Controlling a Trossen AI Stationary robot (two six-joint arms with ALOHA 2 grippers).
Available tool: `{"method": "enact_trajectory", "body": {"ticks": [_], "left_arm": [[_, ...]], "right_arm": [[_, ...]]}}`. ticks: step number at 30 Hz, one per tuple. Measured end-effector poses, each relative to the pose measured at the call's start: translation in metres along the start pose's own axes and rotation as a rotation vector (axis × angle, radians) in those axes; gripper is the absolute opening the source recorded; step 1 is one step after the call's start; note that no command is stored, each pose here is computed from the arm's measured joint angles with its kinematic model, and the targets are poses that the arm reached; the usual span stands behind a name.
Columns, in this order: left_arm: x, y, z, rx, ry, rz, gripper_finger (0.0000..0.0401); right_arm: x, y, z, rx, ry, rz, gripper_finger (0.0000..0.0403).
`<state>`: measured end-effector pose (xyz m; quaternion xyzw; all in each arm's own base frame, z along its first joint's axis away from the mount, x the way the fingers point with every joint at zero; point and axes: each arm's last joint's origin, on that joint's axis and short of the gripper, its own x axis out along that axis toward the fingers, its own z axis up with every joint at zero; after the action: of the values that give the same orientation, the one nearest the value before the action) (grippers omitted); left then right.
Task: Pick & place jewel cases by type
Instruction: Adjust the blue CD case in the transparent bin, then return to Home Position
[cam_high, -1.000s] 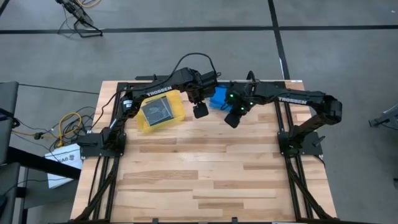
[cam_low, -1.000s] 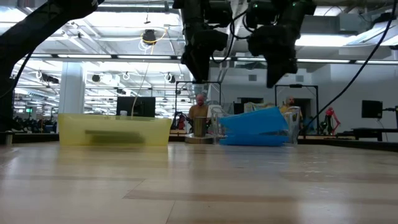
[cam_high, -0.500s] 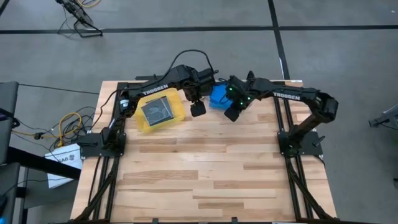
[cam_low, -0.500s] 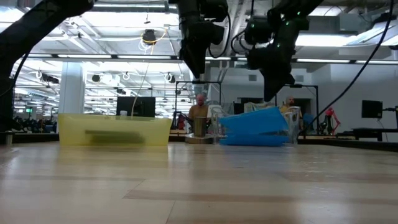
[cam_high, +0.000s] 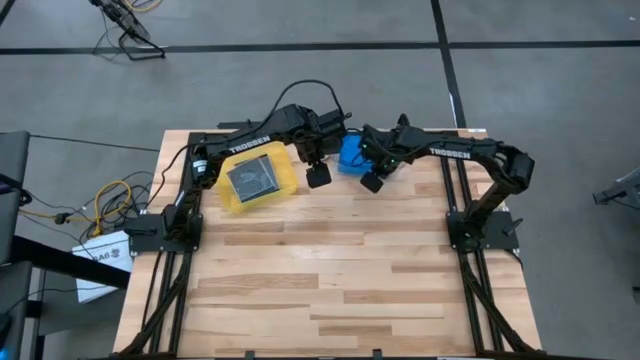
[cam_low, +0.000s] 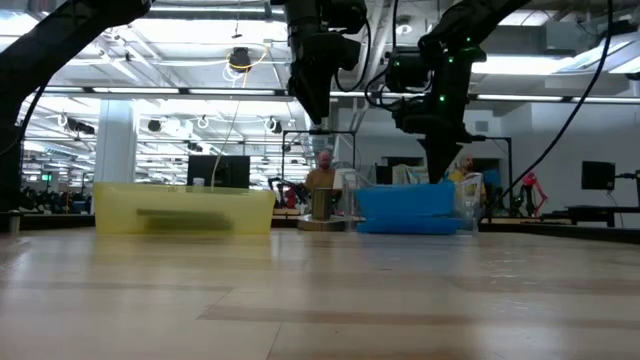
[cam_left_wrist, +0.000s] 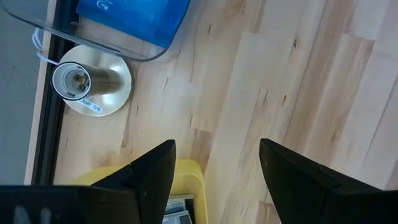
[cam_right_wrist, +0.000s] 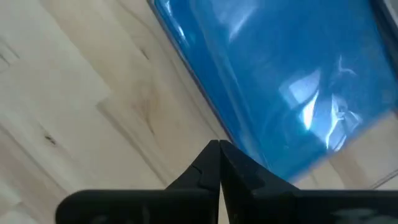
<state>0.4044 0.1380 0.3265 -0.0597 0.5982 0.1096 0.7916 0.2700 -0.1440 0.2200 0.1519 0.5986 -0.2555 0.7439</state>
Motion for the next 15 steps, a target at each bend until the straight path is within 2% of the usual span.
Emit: {"method": "enact_trajectory", "body": {"ticks": [10,13,15], "left_arm": [[0.0,0.0,0.0001,0.001,-0.001,0.0,0.0226],[0.0,0.0,0.0001,0.001,-0.001,0.0,0.0226],[-0.0001,0.0,0.0,0.009,0.0,-0.001,0.0226]], "right_arm": [[-0.0008,-0.0008,0.0012,0.0,-0.016,-0.032,0.0],[-0.0013,0.0031,0.0001,-0.001,-0.009,-0.011,0.0],[-0.0063,0.0082,-0.0027,-0.009,-0.005,0.042,0.0]]}}
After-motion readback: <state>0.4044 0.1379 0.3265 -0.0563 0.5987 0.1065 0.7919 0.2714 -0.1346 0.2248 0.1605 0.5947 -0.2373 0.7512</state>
